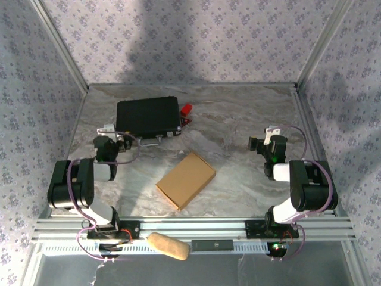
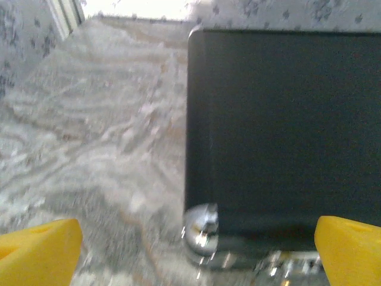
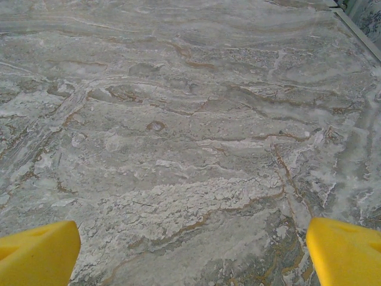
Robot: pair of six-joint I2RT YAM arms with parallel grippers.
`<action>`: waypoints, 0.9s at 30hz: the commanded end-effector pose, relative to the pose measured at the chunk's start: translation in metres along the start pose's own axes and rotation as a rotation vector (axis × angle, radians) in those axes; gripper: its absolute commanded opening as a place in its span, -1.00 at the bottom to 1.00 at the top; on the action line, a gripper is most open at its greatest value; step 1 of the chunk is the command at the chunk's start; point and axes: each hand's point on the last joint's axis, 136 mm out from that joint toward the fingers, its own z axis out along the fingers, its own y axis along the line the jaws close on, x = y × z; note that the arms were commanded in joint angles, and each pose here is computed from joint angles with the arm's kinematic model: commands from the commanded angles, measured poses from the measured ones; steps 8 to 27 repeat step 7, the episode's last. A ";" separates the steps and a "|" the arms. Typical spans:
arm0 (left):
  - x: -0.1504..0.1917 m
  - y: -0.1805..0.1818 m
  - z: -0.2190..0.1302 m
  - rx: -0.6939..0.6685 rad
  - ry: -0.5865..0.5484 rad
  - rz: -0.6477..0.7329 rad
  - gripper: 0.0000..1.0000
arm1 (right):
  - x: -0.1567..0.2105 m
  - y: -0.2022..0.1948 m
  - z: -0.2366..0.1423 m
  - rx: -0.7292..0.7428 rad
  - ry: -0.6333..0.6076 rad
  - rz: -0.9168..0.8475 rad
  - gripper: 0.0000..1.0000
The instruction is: Fold the paper box
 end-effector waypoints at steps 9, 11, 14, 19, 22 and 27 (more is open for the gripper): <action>0.005 0.001 -0.001 -0.014 0.029 0.013 1.00 | -0.014 -0.001 0.002 0.010 -0.042 -0.013 0.98; 0.005 0.001 -0.001 -0.014 0.029 0.013 1.00 | -0.014 -0.001 0.002 0.010 -0.042 -0.013 0.98; 0.005 0.001 -0.001 -0.014 0.029 0.013 1.00 | -0.014 -0.001 0.002 0.010 -0.042 -0.013 0.98; 0.005 0.001 -0.001 -0.014 0.029 0.013 1.00 | -0.014 -0.001 0.002 0.010 -0.042 -0.013 0.98; 0.005 0.001 -0.001 -0.014 0.029 0.013 1.00 | -0.014 -0.001 0.002 0.010 -0.042 -0.013 0.98; 0.005 0.001 -0.001 -0.014 0.029 0.013 1.00 | -0.014 -0.001 0.002 0.010 -0.042 -0.013 0.98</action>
